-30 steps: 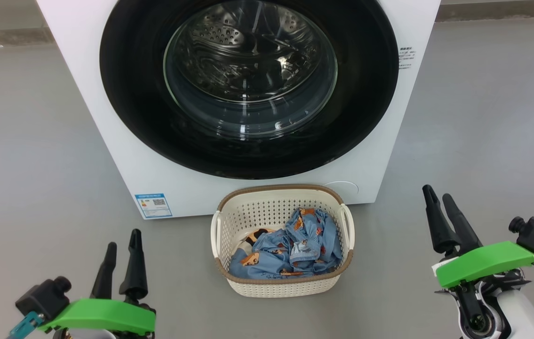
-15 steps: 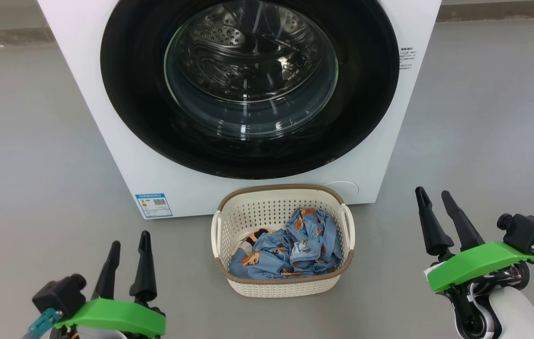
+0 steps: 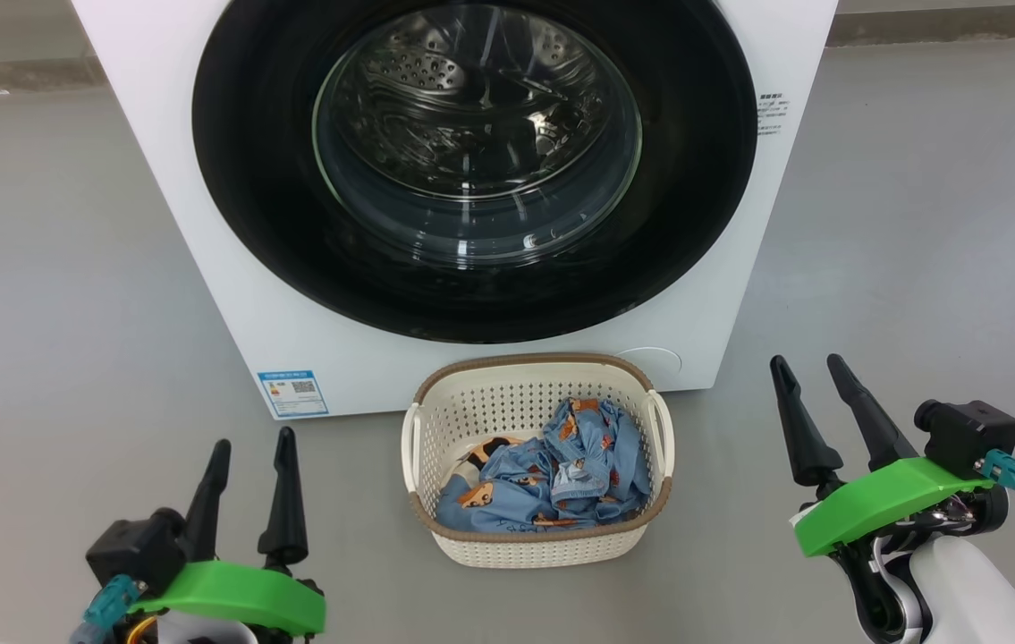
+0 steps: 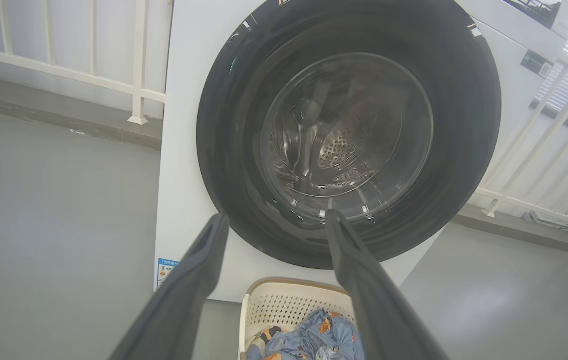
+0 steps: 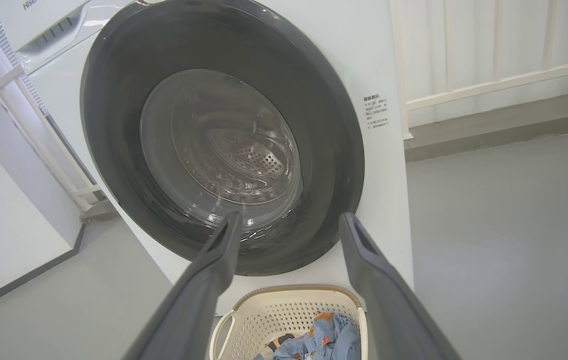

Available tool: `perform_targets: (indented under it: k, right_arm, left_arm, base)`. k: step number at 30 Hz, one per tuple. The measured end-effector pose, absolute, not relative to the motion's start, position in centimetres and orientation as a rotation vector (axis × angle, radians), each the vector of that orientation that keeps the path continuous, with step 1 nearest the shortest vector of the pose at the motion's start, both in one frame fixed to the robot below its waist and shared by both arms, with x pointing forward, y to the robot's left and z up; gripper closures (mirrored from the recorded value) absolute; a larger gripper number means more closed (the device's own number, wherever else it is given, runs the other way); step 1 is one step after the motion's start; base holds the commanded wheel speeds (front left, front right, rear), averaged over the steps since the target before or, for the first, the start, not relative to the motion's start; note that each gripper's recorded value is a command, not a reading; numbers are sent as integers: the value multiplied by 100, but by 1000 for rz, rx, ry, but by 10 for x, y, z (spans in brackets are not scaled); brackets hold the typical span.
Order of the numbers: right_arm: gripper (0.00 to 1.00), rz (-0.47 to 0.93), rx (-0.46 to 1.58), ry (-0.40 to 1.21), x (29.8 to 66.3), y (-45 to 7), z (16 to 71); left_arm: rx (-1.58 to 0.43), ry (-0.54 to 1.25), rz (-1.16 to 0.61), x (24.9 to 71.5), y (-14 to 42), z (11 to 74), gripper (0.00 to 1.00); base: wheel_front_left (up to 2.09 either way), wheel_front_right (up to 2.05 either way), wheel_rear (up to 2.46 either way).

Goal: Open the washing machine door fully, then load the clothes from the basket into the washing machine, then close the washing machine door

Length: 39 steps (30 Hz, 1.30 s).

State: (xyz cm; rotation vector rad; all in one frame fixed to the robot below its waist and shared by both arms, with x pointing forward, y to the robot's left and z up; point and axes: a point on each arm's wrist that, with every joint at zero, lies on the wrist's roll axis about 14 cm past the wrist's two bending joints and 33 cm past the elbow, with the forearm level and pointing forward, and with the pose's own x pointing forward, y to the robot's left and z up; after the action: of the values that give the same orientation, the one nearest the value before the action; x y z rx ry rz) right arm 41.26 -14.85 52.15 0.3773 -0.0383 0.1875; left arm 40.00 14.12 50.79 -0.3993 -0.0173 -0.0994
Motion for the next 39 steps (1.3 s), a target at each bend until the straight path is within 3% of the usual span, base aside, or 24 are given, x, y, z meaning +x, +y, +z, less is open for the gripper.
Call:
perform_targets:
  k: [14, 39]
  right_arm:
    - [0, 239, 220, -67, 415, -139, 525]
    - [0, 234, 219, -58, 418, -140, 523]
  left_arm:
    - [-248, -61, -130, 398, 136, 513, 0]
    - [-254, -74, -133, 403, 136, 517, 0]
  base:
    - [0, 0, 0]
    - [0, 0, 0]
